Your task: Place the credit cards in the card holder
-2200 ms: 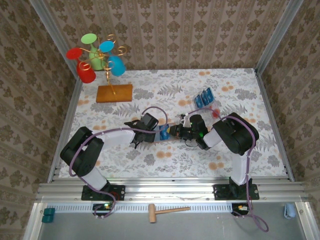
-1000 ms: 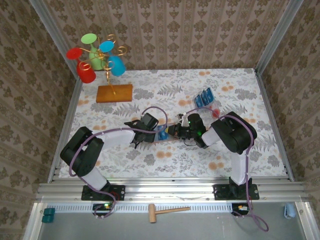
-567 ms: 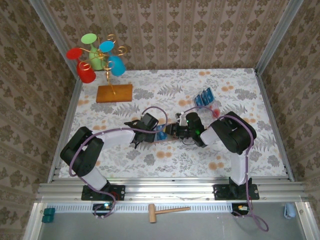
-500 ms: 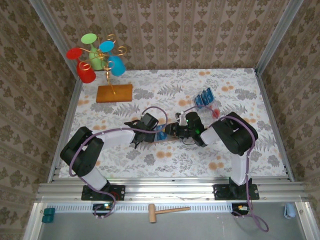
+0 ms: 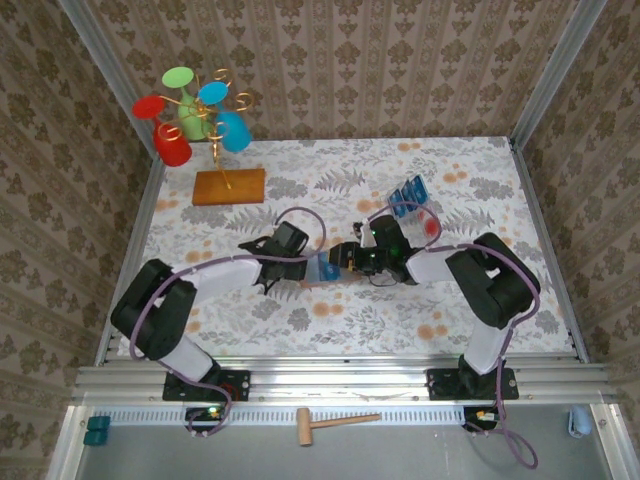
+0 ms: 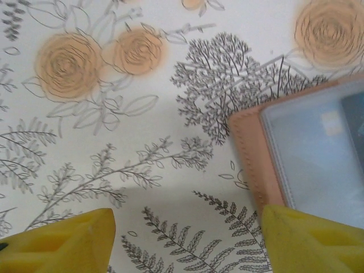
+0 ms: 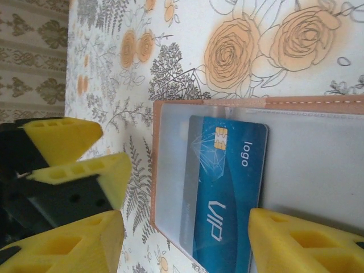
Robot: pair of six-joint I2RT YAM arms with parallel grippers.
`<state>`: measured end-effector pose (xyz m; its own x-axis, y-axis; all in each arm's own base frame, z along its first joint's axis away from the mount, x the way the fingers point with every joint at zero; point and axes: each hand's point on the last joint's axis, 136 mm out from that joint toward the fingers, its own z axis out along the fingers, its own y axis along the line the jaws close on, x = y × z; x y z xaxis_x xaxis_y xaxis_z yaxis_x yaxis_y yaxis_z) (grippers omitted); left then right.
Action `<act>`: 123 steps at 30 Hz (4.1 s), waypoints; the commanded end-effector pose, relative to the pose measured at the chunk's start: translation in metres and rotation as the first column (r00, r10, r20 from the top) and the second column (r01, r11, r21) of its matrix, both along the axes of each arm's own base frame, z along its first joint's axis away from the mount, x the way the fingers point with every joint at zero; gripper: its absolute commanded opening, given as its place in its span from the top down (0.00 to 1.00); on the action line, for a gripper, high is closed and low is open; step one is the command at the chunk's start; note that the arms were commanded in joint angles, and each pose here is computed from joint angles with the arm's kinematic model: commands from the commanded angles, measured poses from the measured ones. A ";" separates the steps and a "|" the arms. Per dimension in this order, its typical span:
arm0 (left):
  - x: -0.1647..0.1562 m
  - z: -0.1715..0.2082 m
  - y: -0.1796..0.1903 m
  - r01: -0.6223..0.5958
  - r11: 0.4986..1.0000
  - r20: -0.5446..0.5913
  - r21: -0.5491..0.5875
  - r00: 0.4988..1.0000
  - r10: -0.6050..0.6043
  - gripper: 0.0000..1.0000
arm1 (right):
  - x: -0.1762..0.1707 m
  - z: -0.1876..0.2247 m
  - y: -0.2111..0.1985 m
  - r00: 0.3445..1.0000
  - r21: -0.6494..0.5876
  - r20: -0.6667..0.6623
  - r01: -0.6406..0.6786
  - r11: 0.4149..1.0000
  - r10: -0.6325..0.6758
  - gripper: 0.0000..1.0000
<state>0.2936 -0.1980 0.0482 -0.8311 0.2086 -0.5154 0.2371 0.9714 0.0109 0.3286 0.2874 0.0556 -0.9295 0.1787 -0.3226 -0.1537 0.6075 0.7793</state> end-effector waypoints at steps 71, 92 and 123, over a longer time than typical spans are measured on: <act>-0.014 -0.031 0.007 -0.009 0.999 -0.064 0.044 0.998 0.011 0.31 | 0.014 -0.031 -0.028 0.993 -0.649 -0.051 -0.112 0.753 0.104 1.00; -0.013 -0.030 0.005 -0.004 0.999 -0.058 0.033 0.998 0.006 0.31 | 0.007 -0.029 -0.002 0.988 -0.642 -0.049 -0.142 0.753 0.145 1.00; -0.014 -0.031 0.001 0.004 1.000 -0.063 0.019 0.998 -0.003 0.31 | 0.008 -0.014 0.038 0.988 -0.496 -0.053 -0.155 0.854 0.148 1.00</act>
